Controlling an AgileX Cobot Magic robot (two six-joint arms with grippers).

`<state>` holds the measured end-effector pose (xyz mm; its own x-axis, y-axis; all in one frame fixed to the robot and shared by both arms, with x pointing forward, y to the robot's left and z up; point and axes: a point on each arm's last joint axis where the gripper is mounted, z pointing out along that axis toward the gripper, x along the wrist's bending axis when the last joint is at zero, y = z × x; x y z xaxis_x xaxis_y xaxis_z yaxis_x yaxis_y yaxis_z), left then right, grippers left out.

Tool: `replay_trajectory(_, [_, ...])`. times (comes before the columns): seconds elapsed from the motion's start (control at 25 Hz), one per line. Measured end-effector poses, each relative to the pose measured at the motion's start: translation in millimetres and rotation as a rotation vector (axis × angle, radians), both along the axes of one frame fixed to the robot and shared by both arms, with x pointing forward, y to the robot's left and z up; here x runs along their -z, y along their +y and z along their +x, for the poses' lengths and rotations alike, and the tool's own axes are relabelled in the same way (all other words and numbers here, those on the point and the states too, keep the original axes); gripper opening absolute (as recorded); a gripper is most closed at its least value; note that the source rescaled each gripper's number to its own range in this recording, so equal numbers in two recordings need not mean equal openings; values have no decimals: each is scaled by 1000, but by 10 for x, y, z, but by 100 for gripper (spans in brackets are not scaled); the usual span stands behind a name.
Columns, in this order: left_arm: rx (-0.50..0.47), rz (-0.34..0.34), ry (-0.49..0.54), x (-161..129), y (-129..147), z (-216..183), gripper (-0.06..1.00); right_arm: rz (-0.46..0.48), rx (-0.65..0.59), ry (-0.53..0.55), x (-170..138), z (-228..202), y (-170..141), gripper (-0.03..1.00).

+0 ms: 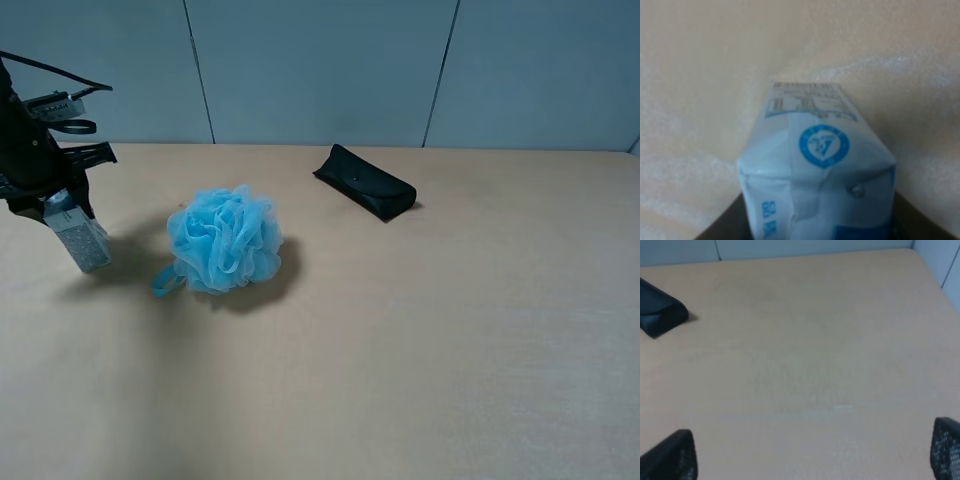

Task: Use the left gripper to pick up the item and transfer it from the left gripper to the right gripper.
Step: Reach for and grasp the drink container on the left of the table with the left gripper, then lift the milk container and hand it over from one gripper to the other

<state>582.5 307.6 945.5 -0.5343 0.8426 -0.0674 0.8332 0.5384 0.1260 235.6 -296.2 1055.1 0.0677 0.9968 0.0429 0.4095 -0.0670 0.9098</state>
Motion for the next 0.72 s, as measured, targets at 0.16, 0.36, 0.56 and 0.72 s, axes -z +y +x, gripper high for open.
replay_trajectory(0.16, [-14, -16, -16, -53, -12, 42, 0, 0, 0, 0, 0, 0, 0, 100])
replay_trajectory(0.36, [0, -20, -71, -377, -16, 199, 0, 0, 0, 0, 0, 0, 0, 100])
replay_trajectory(0.56, [64, -7, -115, -826, -16, 258, 0, 0, 0, 0, 0, 0, 0, 100])
replay_trajectory(0.72, [157, -8, -84, -1031, -31, 229, 0, 0, 0, 0, 0, 0, 0, 100])
